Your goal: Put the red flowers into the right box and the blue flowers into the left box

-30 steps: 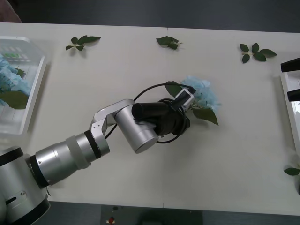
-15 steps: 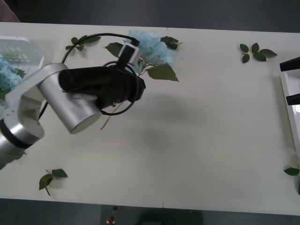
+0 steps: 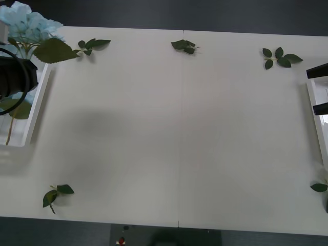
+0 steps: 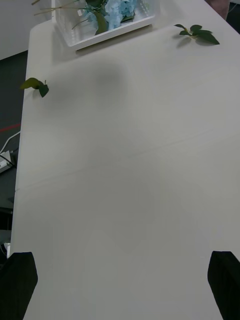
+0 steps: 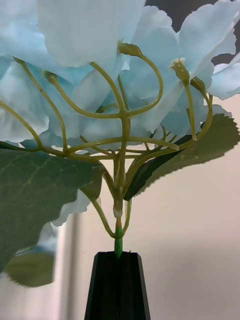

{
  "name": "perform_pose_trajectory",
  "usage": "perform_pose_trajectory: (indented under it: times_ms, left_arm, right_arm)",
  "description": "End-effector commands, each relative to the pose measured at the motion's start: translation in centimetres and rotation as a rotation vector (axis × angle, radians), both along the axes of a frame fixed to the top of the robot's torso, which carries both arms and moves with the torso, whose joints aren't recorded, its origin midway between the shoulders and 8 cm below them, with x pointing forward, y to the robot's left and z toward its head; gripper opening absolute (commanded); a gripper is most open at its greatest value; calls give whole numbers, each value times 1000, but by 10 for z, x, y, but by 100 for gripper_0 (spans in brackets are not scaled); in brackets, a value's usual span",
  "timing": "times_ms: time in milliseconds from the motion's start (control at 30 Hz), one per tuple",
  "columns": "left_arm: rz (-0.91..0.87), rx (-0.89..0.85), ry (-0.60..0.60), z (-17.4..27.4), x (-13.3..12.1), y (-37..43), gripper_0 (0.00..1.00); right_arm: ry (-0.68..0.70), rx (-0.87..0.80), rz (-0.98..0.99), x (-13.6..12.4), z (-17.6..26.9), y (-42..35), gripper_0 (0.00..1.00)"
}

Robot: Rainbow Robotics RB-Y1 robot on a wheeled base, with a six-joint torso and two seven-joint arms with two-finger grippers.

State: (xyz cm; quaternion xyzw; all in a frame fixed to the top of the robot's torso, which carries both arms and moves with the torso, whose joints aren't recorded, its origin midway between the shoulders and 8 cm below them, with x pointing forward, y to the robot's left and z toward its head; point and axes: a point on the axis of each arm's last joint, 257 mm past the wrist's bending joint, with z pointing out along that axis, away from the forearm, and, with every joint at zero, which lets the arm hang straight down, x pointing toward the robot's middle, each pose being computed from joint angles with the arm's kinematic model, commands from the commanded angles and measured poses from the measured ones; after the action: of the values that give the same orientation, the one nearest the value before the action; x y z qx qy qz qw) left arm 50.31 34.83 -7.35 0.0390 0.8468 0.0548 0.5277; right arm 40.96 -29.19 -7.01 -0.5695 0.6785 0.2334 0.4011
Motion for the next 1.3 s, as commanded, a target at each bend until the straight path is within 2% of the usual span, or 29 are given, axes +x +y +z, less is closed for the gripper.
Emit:
perform_pose_trajectory:
  times_ms: [33,333,733,967,1033,1067,1133,1300]
  left_arm:
    - [89,59,11,9,3,50,0]
    - [253,170,58,-3,13,163,0]
    - [263,298,62,-43,37,229,0]
    - [287,286,37,-64,37,263,0]
    - [285,286,31,-70,37,268,9]
    - [281,289,32,-76,37,271,19]
    - [265,296,20,-84,38,273,34]
    - [245,305,6,-94,38,277,45]
  right_arm:
    - [-43,-5,0,3,11,1,100]
    - [-43,-5,0,3,11,1,100]
    - [-43,-5,0,3,11,1,100]
    - [-43,-5,0,3,11,1,100]
    - [-43,-5,0,3,11,1,100]
    - [-43,-5,0,3,11,1,100]
    - [-43,-5,0,3,11,1,100]
    - [-43,-5,0,3,11,1,100]
